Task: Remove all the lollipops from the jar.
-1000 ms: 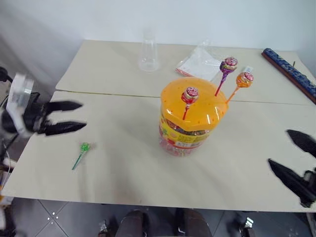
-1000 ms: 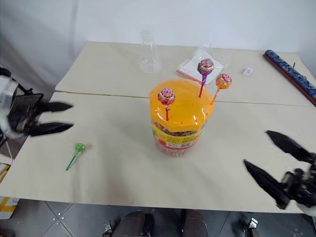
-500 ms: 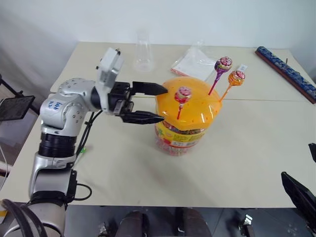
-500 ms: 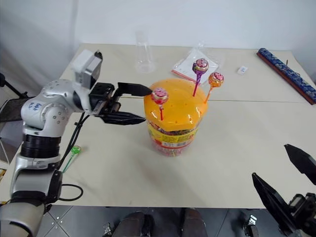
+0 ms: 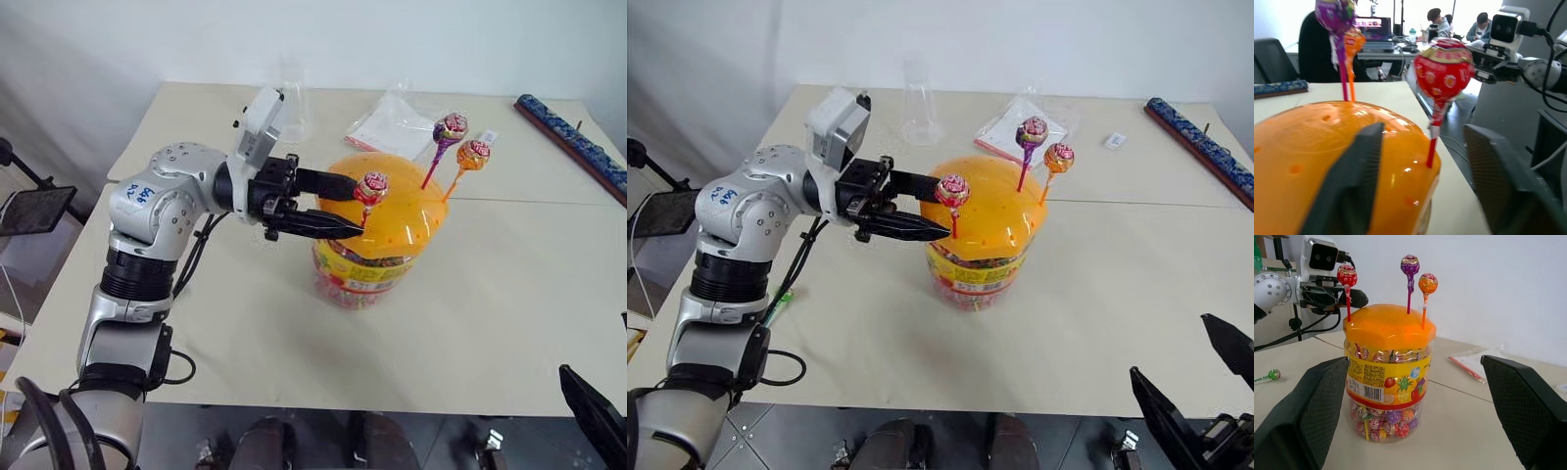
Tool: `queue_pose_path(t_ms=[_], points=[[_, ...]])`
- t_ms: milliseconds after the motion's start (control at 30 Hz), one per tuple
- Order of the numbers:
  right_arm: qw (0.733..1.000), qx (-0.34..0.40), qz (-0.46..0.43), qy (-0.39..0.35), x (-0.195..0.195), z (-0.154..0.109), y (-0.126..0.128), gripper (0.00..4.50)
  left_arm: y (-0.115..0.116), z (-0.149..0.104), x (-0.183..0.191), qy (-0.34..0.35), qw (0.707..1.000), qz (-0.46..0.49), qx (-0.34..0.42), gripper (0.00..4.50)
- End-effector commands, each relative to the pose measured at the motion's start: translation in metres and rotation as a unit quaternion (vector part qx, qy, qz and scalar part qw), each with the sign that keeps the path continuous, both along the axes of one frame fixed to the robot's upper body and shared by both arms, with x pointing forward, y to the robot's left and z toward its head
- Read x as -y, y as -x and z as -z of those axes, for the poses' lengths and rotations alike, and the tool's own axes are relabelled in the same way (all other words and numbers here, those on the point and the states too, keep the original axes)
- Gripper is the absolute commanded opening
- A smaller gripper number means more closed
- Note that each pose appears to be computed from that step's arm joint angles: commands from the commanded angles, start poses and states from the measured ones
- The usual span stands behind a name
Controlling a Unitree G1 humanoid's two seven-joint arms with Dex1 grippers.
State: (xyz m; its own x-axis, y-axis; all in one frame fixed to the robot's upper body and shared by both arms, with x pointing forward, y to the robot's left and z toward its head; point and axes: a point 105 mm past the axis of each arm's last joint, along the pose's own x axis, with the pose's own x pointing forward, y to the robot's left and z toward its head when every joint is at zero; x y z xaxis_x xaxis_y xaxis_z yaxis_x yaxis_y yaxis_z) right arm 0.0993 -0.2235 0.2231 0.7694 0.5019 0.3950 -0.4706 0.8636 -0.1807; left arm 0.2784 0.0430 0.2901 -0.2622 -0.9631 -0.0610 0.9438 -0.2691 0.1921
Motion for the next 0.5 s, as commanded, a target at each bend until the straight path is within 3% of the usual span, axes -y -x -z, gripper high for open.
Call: queue_pose_path(t_ms=[33,167,367,500], points=[[1.0,0.005,0.001,0.005,0.001,-0.002,0.002,4.5,0.008,-0.007,0.006,0.003,1.0,0.015,0.021,1.33],[1.0,0.007,-0.003,0.004,0.002,-0.001,0.002,4.5,0.009,-0.01,0.009,0.016,1.0,0.016,0.019,0.1],[0.997,0.022,-0.066,-0.012,-0.012,-0.009,-0.007,4.5,0.007,-0.038,-0.002,0.123,0.991,0.025,-0.04,0.03],[0.994,0.016,-0.11,0.001,-0.021,-0.007,-0.012,4.5,-0.005,-0.061,-0.011,0.186,0.981,-0.024,-0.055,0.03]])
